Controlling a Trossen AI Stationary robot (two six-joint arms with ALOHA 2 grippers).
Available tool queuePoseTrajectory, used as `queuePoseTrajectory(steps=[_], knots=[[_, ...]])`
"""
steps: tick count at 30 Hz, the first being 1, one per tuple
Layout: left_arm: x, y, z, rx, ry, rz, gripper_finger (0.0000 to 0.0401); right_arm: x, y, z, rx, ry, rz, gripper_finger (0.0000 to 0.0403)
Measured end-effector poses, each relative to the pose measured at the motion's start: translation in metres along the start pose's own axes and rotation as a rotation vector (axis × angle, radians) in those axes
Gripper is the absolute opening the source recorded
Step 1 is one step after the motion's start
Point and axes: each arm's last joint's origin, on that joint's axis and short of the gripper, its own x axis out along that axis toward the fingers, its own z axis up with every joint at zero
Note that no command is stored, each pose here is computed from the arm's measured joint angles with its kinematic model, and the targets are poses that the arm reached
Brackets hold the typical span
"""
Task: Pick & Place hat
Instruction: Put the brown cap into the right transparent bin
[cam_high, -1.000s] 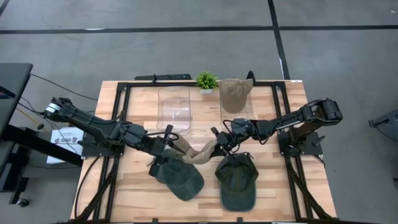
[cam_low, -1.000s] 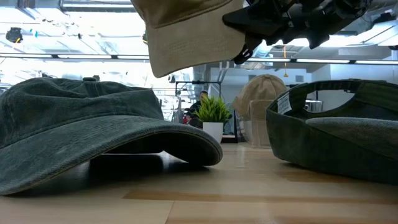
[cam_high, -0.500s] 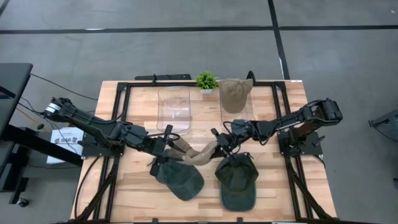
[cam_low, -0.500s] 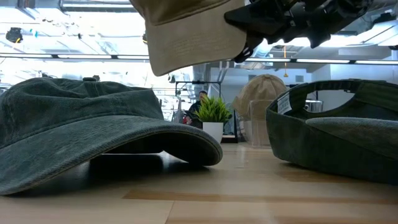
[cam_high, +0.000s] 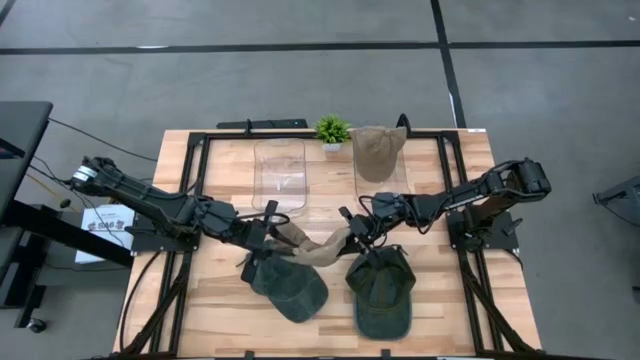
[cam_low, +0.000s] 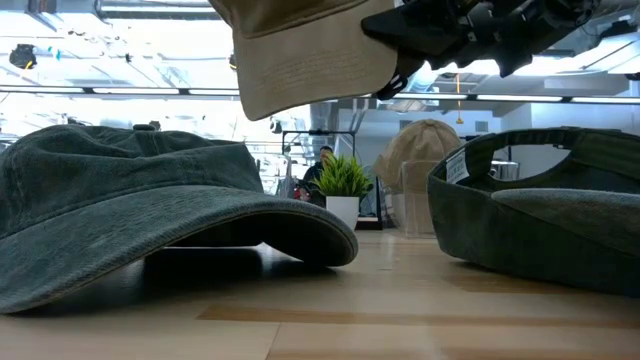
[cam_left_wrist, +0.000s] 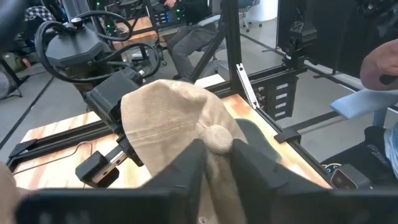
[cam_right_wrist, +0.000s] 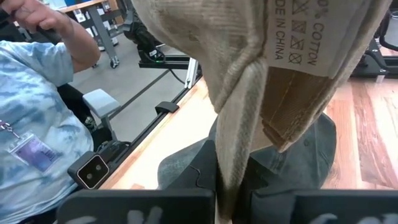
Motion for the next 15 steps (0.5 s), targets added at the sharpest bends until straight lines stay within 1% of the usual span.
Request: queuePoseTrajectory(steps=[2,3,4,11,15], knots=[[0.0,0.003,-0.001,-0.004,0.002,0.01,0.0035,0.0,0.0,0.0,0.0,0.0,0.0,0.0004],[0.0,0.004,-0.001,-0.009,0.003,0.017,0.002,0.0,0.0,0.0,0.0,0.0,0.0,0.0004],[0.001,0.006,-0.001,-0.019,0.004,0.025,0.0014,0.0,0.0,0.0,0.0,0.0,0.0,0.0005],[0.001,0.018,-0.003,-0.088,0.004,0.069,0.0011,0.0,0.0,0.0,0.0,0.0,0.0,0.0008],[0.001,0.022,-0.003,-0.134,0.0,0.083,0.0011,0.0,0.0,0.0,0.01,-0.001,0.0,0.0027]])
